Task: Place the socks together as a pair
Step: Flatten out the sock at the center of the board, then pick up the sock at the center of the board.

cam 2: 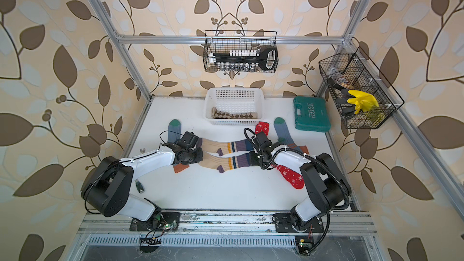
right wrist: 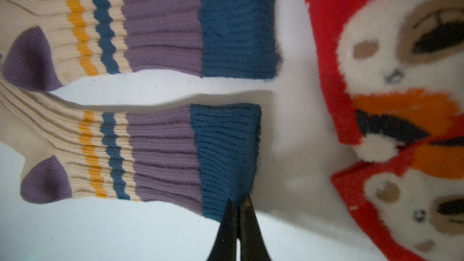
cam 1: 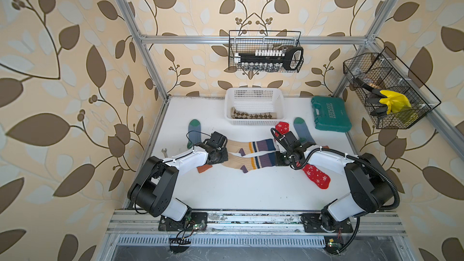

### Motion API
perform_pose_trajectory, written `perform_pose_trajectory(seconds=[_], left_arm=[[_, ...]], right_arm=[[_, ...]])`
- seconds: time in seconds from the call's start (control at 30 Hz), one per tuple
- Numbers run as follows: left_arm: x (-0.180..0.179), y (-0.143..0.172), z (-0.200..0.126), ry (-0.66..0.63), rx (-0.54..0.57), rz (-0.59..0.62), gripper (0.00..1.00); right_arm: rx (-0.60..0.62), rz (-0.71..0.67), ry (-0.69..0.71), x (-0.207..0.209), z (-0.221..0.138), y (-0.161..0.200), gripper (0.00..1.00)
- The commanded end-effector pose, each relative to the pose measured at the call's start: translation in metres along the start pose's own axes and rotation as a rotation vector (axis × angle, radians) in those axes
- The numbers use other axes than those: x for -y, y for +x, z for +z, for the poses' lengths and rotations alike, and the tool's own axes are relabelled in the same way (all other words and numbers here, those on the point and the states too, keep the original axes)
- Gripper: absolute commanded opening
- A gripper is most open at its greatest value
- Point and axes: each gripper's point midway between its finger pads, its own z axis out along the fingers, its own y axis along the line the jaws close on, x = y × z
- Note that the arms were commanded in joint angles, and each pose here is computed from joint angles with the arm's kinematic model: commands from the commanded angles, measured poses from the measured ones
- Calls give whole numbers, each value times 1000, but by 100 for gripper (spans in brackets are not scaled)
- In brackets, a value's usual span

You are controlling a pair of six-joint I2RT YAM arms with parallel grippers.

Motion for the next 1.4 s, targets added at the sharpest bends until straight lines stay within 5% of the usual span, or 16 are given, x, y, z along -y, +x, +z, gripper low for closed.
perform_pose_trajectory(seconds=[0.0,0.2,0.43,0.6,0.8,1.37], left_arm=[[-5,-12,-2,-31,22,-5,0],[-4,-19,-3,-37,33,-7,3],[3,-37,-25,-20,101,8,53],[-2,-81,-66,17,223,-59,74],[-24,-115,-55,-4,227,-135,74],[-12,-91,12,100,69,-125,65]], right_arm=[[-7,-12,11,-1,1,-5,1],[-22,-15,-1,-4,6,-6,10],[82,-1,14,-3,-12,-24,32],[144,29,-34,-10,-29,-59,36],[158,52,-129,-22,-17,-95,36],[63,64,-63,-2,21,-75,40]])
